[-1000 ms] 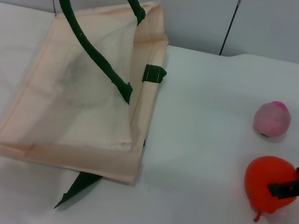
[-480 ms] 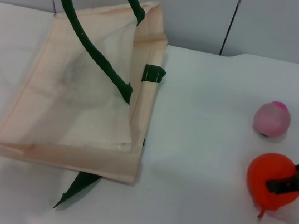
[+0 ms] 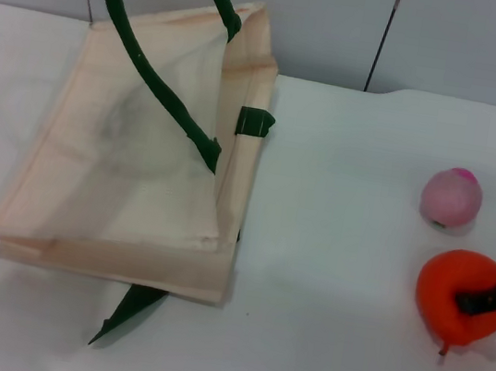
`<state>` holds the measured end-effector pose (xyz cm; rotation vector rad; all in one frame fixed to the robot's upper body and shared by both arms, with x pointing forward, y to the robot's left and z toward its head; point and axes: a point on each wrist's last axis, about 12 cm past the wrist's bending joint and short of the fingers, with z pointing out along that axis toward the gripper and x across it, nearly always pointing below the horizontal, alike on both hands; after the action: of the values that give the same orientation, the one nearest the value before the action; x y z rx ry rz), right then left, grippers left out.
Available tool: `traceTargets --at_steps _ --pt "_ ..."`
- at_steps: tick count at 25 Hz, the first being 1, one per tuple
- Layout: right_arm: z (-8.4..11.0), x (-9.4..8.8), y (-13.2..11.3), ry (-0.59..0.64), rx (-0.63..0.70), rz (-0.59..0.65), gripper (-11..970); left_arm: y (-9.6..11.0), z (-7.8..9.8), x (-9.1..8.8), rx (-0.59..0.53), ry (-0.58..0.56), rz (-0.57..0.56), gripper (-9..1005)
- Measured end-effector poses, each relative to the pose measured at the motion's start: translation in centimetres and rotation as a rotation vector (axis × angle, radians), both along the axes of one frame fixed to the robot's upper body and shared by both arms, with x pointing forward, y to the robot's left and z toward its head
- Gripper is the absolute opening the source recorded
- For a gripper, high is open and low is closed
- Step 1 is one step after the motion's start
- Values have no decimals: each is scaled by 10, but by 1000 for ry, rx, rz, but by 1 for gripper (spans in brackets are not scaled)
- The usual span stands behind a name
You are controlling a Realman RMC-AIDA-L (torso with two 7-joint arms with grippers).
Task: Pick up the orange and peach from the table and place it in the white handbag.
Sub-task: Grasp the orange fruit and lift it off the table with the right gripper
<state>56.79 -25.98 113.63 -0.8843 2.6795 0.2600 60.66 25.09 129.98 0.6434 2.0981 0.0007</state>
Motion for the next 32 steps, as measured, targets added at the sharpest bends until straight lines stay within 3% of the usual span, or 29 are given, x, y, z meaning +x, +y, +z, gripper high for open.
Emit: traceTargets --at_steps 15,24,32 --pt "6 5 7 -2 7 13 851 0 0 0 -4 -1 0 119" --pt "10 7 8 -14 -11 11 598 0 0 0 -7 -1 1 119" --pt "41 10 7 -155 -26 12 506 1 -1 0 -8 -4 8 120"
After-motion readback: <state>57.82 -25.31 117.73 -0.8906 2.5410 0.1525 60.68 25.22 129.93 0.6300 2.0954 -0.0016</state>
